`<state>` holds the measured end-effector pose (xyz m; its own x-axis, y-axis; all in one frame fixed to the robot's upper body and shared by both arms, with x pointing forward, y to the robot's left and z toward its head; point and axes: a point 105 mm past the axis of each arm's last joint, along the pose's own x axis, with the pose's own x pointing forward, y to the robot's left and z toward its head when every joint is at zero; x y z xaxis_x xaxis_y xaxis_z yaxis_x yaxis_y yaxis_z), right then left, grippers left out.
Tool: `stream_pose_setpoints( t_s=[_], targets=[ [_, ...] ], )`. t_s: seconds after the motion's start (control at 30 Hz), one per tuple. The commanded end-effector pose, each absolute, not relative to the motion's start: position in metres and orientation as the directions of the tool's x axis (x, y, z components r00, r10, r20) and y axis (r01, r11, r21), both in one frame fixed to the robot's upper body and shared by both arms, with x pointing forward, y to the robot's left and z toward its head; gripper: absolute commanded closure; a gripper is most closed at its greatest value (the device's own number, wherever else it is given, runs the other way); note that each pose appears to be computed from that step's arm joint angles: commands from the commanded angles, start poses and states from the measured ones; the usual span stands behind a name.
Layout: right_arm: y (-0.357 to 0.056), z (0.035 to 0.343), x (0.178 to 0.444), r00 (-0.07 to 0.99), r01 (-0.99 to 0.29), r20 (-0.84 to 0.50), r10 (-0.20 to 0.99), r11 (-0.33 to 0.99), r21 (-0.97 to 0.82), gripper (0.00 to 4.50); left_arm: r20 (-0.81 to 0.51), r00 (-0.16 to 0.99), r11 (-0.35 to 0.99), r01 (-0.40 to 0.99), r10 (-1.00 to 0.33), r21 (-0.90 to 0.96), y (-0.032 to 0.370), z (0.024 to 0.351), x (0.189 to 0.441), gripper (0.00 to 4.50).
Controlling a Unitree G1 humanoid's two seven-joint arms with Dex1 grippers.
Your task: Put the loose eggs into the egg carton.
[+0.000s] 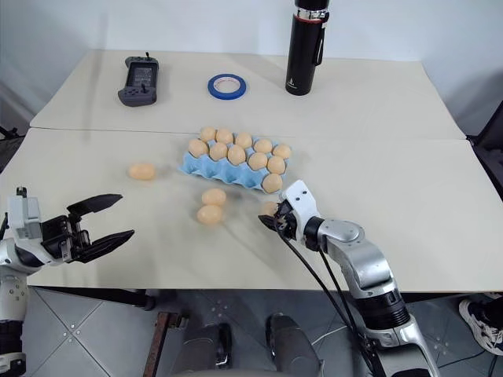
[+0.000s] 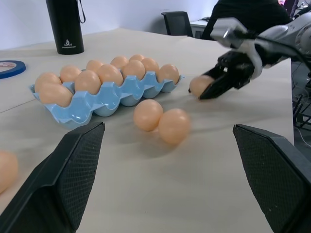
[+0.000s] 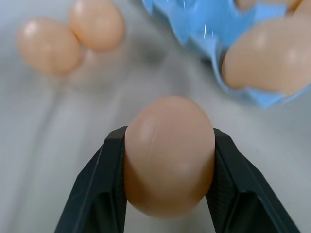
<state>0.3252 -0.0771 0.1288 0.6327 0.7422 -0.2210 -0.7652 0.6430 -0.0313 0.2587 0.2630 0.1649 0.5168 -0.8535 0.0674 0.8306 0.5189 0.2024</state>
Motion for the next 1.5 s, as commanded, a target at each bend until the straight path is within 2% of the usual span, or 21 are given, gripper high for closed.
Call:
stream_pose_setpoints(
  t_s=[0.03,0.1,0.2,0.3,0.57,0.83,0.9,1.17,1.3,1.5],
  targets=[
    [-0.071,0.179,0.326,0.637,-0.771,-0.096,0.765,0.633,-0.071,2.88,0.095,0.510,0.516,0.821,-0.855,0.243,0.264,0.174,0.257,0.00],
    [-0.065,0.199,0.329,0.631,-0.775,-0.044,0.774,0.627,-0.079,2.88,0.096,0.507,0.514,0.823,-0.857,0.242,0.263,0.174,0.257,0.00],
    [-0.053,0.209,0.346,0.637,-0.770,-0.033,0.770,0.633,-0.082,2.88,0.101,0.505,0.514,0.823,-0.857,0.243,0.263,0.175,0.260,0.00],
    [-0.035,0.207,0.367,0.637,-0.769,-0.042,0.770,0.630,-0.108,2.88,0.107,0.505,0.514,0.821,-0.857,0.249,0.262,0.176,0.262,0.00],
    [-0.013,0.194,0.390,0.616,-0.783,-0.062,0.785,0.602,-0.157,2.88,0.109,0.522,0.531,0.805,-0.846,0.264,0.264,0.177,0.260,0.00],
    [-0.016,0.196,0.391,0.597,-0.792,-0.052,0.800,0.578,-0.195,0.14,0.116,0.536,0.546,0.793,-0.836,0.270,0.266,0.178,0.258,0.00],
    [-0.018,0.196,0.391,0.597,-0.792,-0.054,0.800,0.578,-0.198,0.06,0.117,0.536,0.546,0.793,-0.836,0.269,0.266,0.178,0.258,0.00],
    [-0.028,0.207,0.373,0.541,-0.827,-0.050,0.839,0.520,-0.214,0.06,0.122,0.535,0.547,0.793,-0.836,0.267,0.264,0.177,0.261,0.00],
    [-0.044,0.211,0.339,0.412,-0.890,-0.058,0.909,0.388,-0.239,0.06,0.125,0.541,0.554,0.788,-0.831,0.268,0.263,0.177,0.261,0.00],
    [-0.086,0.178,0.287,0.214,-0.965,-0.215,0.953,0.173,-0.196,0.06,0.139,0.562,0.577,0.765,-0.815,0.286,0.256,0.178,0.255,0.00]
  ],
)
